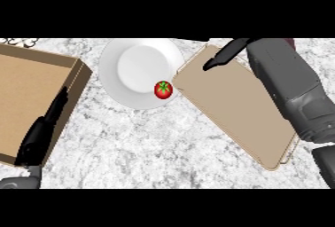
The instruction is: Pick the tomato from the tray and place it in the plate
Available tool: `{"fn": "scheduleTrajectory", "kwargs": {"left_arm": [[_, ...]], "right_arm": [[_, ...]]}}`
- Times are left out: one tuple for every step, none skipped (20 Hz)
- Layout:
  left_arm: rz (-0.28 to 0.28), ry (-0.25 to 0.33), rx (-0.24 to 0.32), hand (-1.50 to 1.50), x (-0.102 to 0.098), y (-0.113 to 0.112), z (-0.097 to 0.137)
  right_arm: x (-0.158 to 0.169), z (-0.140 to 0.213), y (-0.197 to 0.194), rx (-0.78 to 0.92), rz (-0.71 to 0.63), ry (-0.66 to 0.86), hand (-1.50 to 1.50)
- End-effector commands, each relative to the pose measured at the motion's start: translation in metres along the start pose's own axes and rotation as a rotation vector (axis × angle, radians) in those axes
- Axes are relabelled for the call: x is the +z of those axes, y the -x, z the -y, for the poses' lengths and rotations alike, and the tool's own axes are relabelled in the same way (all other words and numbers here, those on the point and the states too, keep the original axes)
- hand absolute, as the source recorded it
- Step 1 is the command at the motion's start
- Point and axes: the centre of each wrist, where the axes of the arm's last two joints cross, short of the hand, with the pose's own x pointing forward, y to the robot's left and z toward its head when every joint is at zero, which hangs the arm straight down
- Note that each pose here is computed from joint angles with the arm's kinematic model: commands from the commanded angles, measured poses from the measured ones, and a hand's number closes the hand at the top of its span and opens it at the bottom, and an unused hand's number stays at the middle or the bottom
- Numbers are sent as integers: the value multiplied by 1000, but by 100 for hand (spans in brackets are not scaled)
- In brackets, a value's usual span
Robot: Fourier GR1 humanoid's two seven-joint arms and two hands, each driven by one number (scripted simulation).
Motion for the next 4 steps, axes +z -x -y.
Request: {"fn": "scheduleTrajectory", "kwargs": {"left_arm": [[0,11,2,0,-2,0,6],[2,20,-10,0,-1,2,4],[22,28,2,0,-8,-6,12],[16,10,5,0,-6,-4,6]], "right_arm": [[21,19,5,-16,31,-14,-150],[19,29,-7,-10,44,15,-150],[14,24,-8,16,23,-6,-150],[21,30,-6,5,32,13,-150]]}}
